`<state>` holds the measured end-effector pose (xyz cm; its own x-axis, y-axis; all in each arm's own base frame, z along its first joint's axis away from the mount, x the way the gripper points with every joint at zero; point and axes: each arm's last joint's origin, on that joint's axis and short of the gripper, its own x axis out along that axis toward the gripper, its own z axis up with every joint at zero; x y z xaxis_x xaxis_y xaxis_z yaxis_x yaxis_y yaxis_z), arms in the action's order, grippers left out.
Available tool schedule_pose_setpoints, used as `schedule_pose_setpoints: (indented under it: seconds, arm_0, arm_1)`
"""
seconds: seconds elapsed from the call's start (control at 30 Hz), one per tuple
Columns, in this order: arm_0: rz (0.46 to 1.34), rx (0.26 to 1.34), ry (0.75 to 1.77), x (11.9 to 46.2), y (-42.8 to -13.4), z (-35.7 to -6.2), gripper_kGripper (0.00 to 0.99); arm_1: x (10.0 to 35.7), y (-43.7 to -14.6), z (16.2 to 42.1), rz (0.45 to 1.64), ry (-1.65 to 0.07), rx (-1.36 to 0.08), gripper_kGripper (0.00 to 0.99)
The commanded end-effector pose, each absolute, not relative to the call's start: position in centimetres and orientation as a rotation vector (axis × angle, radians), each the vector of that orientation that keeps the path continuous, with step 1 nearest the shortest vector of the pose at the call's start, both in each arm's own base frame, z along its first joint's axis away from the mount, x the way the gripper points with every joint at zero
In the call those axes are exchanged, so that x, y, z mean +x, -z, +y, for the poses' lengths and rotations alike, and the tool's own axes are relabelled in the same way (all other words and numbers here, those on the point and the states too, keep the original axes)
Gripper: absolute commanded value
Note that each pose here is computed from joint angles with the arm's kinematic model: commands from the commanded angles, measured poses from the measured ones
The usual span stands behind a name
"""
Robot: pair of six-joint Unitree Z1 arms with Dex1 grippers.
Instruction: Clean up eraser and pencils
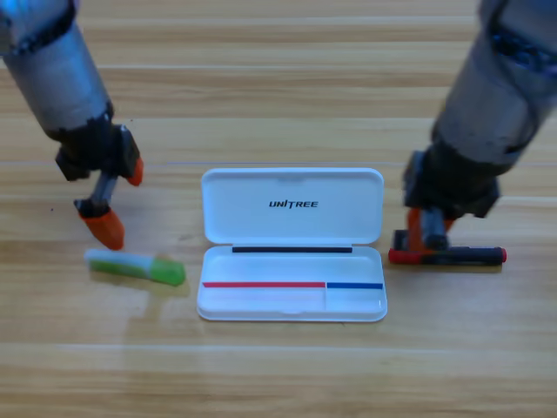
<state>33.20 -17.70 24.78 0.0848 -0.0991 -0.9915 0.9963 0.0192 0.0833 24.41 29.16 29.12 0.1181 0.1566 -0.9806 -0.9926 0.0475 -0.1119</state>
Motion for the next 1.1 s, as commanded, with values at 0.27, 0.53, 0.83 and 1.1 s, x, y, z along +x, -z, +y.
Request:
schedule_pose_setpoints:
  seconds: [0.27, 0.53, 0.83, 1.1]
  arm_0:
    - [1.155, 1.199, 1.230, 31.6, -19.9, -20.6, 0.989]
    - [1.158, 1.219, 1.221, 30.5, -18.1, -20.7, 0.990]
    - [1.147, 1.255, 1.186, 30.0, -17.3, -20.4, 0.989]
    - [1.130, 1.279, 1.153, 29.5, -16.8, -19.9, 0.902]
  arm_1:
    - [24.8, -21.5, 35.6, 1.131, -1.310, -1.214, 0.000]
    - [25.8, -19.3, 37.0, 1.158, -1.296, -1.229, 0.000]
    - [26.9, -17.9, 36.9, 1.184, -1.265, -1.242, 0.000]
    - [27.3, -18.2, 36.4, 1.189, -1.254, -1.233, 0.706]
